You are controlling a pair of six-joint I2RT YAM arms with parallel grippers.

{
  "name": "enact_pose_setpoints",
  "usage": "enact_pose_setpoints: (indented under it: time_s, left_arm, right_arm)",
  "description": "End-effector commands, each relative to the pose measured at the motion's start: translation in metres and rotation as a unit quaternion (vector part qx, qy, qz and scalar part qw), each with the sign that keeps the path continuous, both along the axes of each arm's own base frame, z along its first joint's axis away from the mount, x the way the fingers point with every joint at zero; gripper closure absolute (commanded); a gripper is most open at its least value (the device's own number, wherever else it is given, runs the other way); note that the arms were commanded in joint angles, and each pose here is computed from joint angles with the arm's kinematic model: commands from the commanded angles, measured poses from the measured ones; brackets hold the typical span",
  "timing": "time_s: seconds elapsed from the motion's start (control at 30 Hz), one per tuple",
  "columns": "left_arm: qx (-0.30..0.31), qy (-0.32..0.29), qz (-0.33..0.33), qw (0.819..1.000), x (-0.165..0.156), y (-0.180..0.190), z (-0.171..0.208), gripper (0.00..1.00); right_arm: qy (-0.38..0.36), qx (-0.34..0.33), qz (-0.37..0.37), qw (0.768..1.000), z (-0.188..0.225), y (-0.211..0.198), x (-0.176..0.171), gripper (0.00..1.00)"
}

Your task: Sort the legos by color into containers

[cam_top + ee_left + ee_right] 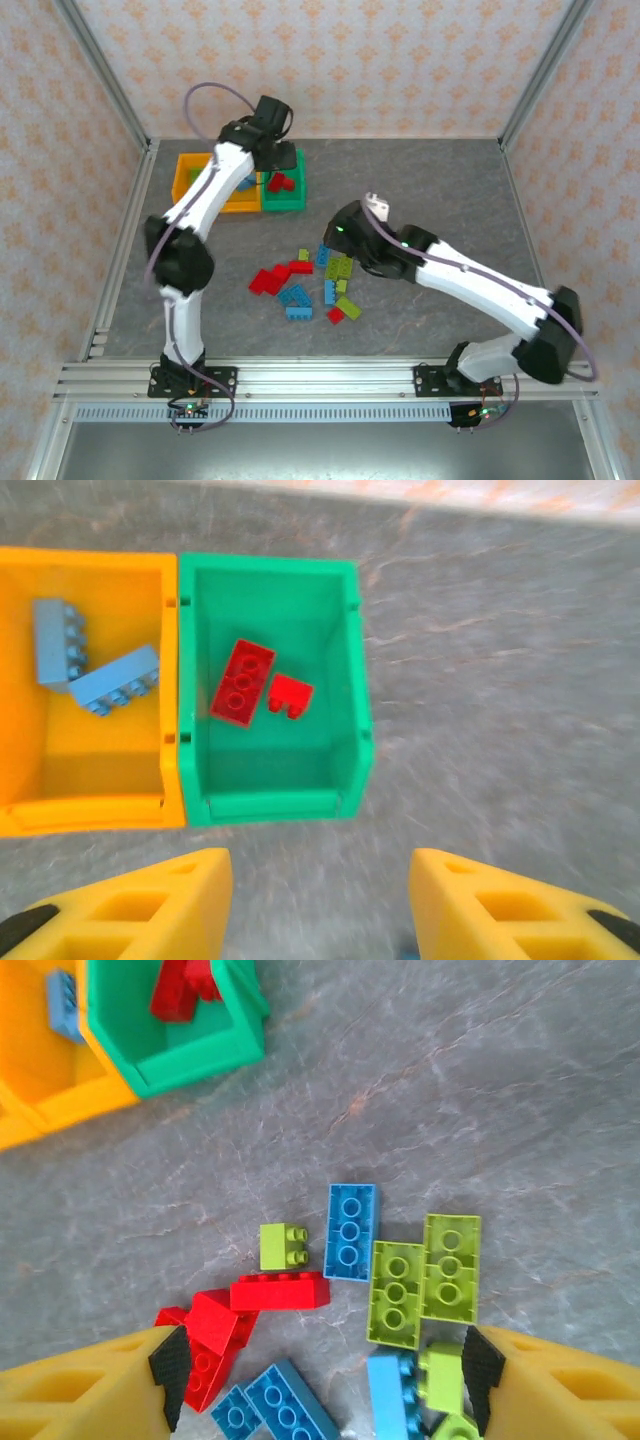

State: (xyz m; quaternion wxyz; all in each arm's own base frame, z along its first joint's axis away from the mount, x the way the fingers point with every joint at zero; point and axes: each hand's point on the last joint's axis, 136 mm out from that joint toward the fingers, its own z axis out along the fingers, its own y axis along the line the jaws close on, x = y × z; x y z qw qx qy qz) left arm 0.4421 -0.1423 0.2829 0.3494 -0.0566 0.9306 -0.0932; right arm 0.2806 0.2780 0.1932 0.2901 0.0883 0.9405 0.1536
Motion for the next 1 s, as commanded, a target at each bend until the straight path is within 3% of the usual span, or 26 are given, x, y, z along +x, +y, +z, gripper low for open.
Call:
enact_pose_setpoints:
  time_s: [0.0,0.23,0.43,0.73,0.97]
  left_arm:
    - [-0.024,-0.044,-0.039,0.998,-0.045,0.0,0.027,0.5]
    - [-0.014,-0.006,-0.122,0.992,-0.14,0.014,-0.018,0.47]
    - [-0.023,-0.021,-0.151,0.988,-0.189,0.024,-0.015,0.4]
    - [-0.029,-0.016,-0.129,0.991,-0.195,0.03,-0.027,0.38]
    - [-0.036,-0.02,-0.13,0.991,-0.189,0.026,-0.027,0.36]
  right_arm:
    - [0.051,-0.041,0.039,0.997,-0.023,0.017,0.001,0.27]
    - [0.111,-0.104,0.045,0.987,-0.075,0.031,0.025,0.28]
    - [0.143,-0.11,0.031,0.983,-0.116,0.031,0.041,0.37]
    - [0.151,-0.13,0.025,0.979,-0.151,0.025,0.055,0.43]
    - [0.158,-0.144,0.031,0.976,-0.164,0.023,0.061,0.58]
